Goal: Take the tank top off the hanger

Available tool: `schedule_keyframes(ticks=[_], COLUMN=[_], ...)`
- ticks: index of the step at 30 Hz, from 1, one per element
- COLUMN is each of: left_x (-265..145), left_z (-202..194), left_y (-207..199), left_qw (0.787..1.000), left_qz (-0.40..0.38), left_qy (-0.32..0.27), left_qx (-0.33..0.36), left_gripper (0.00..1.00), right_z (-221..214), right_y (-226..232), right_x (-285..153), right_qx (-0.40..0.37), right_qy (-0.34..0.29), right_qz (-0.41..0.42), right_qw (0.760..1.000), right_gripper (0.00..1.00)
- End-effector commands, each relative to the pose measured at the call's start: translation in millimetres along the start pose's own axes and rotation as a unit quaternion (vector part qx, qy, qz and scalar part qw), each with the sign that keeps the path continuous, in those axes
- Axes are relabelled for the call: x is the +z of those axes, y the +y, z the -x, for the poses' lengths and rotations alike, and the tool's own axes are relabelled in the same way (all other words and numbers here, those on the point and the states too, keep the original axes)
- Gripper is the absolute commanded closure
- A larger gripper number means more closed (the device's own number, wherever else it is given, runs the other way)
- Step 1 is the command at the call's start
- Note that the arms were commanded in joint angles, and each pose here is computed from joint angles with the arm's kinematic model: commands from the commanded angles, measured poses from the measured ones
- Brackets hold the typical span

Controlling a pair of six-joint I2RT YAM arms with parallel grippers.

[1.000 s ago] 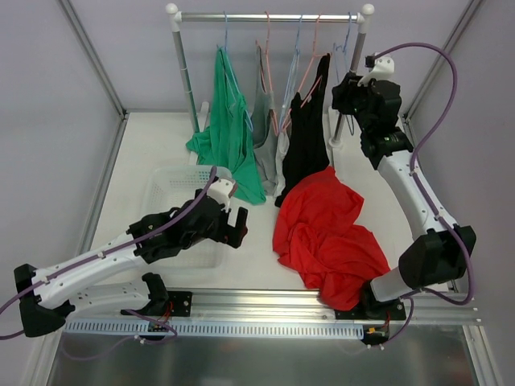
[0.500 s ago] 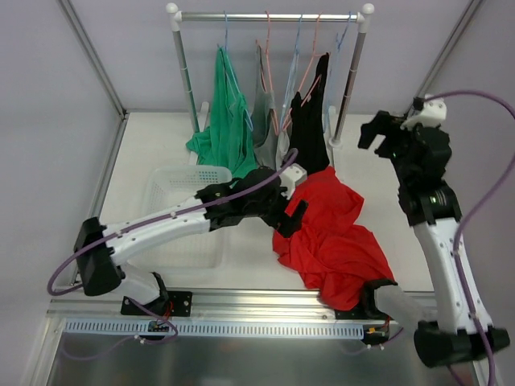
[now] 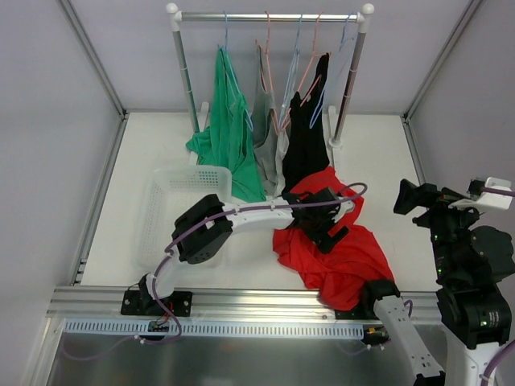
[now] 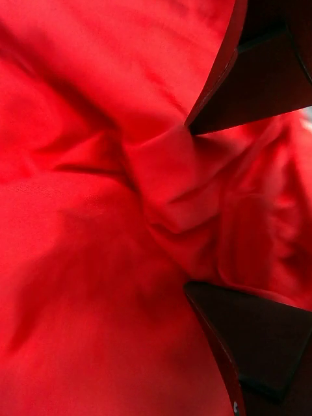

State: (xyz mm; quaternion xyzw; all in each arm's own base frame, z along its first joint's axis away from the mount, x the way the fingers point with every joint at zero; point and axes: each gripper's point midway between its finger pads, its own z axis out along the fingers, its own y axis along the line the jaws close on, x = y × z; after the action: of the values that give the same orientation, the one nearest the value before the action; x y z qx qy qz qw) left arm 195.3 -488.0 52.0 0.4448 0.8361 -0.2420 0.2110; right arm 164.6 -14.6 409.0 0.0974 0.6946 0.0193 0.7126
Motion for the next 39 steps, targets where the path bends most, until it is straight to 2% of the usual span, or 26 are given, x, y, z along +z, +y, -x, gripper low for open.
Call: schedule_keyframes(ticks=[1,5,6,7,8,9,10,11,14,20,21,24,28,31,35,36,39], left_x=[20,35,39,42,43,44,43,40,17,-90,-121,-177,-235,-285,-362,-397,-458], left_z=[-20,-53,-61,-70,-74,-77,-81,-80,-61,26,44,74,95,108,119,122,123], left_y=[-28,-44,-44,-46,-46,-44,-41,-40,-28,-30,-34,-33,-24,-7,15,23,38], left_qw=[0.999,0.997,0.996,0.996,0.995,0.995,0.995,0.995,0.997,0.992,0.988,0.976,0.958,0.936,0.896,0.877,0.841], left_qz=[-0.011,-0.02,-0.018,-0.015,-0.012,-0.004,0.004,0.01,0.054,0.093,0.091,0.104,0.14,0.192,0.263,0.286,0.333], left_qy=[0.035,0.073,0.083,0.092,0.097,0.098,0.102,0.099,0.063,-0.088,-0.125,-0.192,-0.25,-0.295,-0.357,-0.385,-0.424], left_qx=[0.022,0.016,0.013,0.016,0.011,0.01,0.007,0.001,-0.001,0.002,0.003,0.009,0.01,-0.001,-0.016,-0.031,-0.044], left_gripper=[0.01,0.03,0.2,0.31,0.48,0.8,0.93,1.0,1.0,1.0,1.0,1.0,1.0,1.0,1.0,1.0,1.0], right_z=[-2,1,-1,0,-1,-2,0,0,1,5,6,7,8,9,7,7,4], right_y=[5,9,11,12,12,13,14,15,14,13,12,10,10,11,14,15,17], right_x=[-15,-19,-19,-19,-19,-19,-18,-19,-19,-21,-22,-22,-22,-19,-13,-12,-7], right_qx=[-0.021,-0.02,-0.018,-0.017,-0.016,-0.016,-0.014,-0.012,-0.012,-0.01,-0.009,-0.009,-0.007,-0.004,-0.003,-0.002,-0.001], right_qy=[0.01,0.004,0.006,0.004,0.003,0.002,-0.003,-0.006,-0.008,-0.017,-0.02,-0.023,-0.027,-0.027,-0.024,-0.023,-0.019], right_qz=[0.03,0.044,0.048,0.051,0.053,0.055,0.059,0.06,0.059,0.058,0.054,0.049,0.047,0.048,0.051,0.053,0.056], right_qw=[0.999,0.999,0.999,0.999,0.998,0.998,0.998,0.998,0.998,0.998,0.998,0.998,0.998,0.998,0.998,0.998,0.998], right_gripper=[0.0,0.01,0.01,0.0,0.01,0.01,0.01,0.01,0.01,0.0,0.0,0.01,0.01,0.0,0.01,0.01,0.01])
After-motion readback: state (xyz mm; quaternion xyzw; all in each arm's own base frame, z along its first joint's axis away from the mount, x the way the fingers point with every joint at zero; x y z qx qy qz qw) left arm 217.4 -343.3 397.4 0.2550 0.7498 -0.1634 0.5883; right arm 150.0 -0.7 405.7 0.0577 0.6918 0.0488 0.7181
